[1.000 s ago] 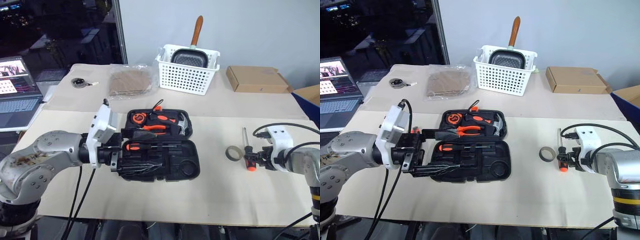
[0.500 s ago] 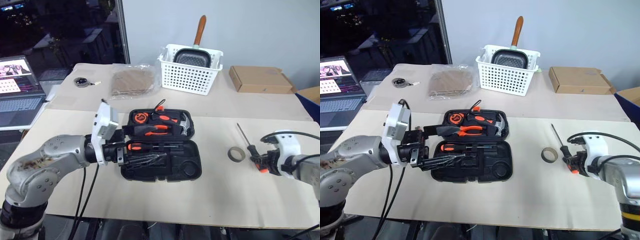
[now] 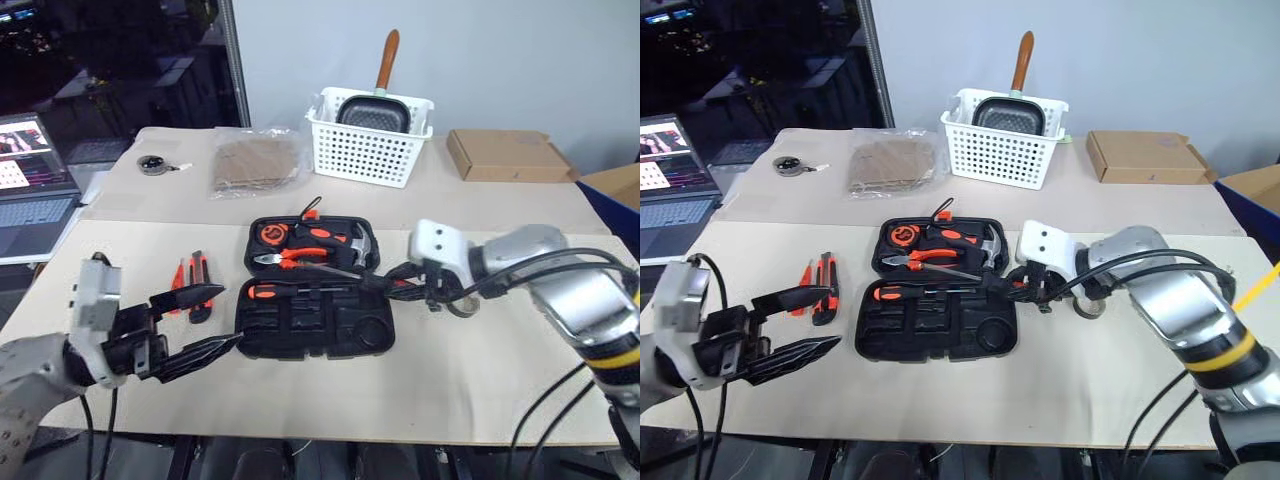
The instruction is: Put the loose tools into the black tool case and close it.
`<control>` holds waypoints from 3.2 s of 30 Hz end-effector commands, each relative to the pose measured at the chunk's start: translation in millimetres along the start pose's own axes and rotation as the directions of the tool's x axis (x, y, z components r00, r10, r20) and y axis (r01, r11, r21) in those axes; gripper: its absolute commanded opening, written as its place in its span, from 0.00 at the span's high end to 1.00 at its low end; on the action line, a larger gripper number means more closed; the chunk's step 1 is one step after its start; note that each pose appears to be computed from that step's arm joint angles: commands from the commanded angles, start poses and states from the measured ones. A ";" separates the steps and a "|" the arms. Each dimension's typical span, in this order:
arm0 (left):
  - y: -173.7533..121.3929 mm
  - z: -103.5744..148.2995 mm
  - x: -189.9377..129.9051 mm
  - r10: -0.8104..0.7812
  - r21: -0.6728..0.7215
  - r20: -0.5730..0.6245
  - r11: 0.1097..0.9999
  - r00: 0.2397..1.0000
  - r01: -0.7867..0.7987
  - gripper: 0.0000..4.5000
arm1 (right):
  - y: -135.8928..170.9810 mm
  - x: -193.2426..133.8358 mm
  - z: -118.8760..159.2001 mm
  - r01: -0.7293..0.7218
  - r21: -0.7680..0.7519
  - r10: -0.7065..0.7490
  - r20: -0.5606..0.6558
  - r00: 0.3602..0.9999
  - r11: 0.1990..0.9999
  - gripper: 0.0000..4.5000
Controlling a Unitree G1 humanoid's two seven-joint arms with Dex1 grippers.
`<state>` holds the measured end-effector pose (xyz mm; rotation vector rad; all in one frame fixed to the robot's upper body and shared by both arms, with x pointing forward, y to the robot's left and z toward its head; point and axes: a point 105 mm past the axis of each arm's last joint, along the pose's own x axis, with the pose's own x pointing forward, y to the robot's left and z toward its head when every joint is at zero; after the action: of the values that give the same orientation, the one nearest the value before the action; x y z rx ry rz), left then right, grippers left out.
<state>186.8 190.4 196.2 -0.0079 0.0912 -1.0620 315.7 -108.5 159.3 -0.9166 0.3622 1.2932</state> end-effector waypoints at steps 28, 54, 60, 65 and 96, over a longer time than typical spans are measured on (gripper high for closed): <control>-15.7 3.4 -3.1 0.032 0.087 0.034 0.996 0.999 -0.035 0.00 | -8.9 54.6 -13.3 -0.181 0.143 0.200 -0.131 0.971 0.973 0.78; -12.9 2.2 -5.8 0.033 0.096 0.024 0.995 0.999 -0.036 0.00 | 2.2 35.0 50.3 0.132 0.256 -0.241 0.465 0.852 0.958 0.99; -10.7 2.0 -8.7 0.032 0.104 0.002 0.994 0.999 -0.032 0.00 | 6.8 48.5 33.3 0.318 0.340 -0.440 0.387 0.810 0.885 0.99; -8.3 3.5 -9.2 0.026 0.110 -0.007 0.994 1.000 -0.025 0.00 | 20.8 68.7 18.4 0.296 0.309 -0.386 0.290 0.876 0.904 0.99; 98.0 -29.2 -23.9 0.767 -0.042 -0.219 0.609 0.602 -0.792 0.00 | 40.1 -41.1 82.2 0.007 0.151 -0.113 0.702 0.703 0.989 0.38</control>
<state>252.8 253.0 166.5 0.0296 0.2781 -0.2271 255.9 -67.4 210.8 -0.2254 -0.1482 1.3814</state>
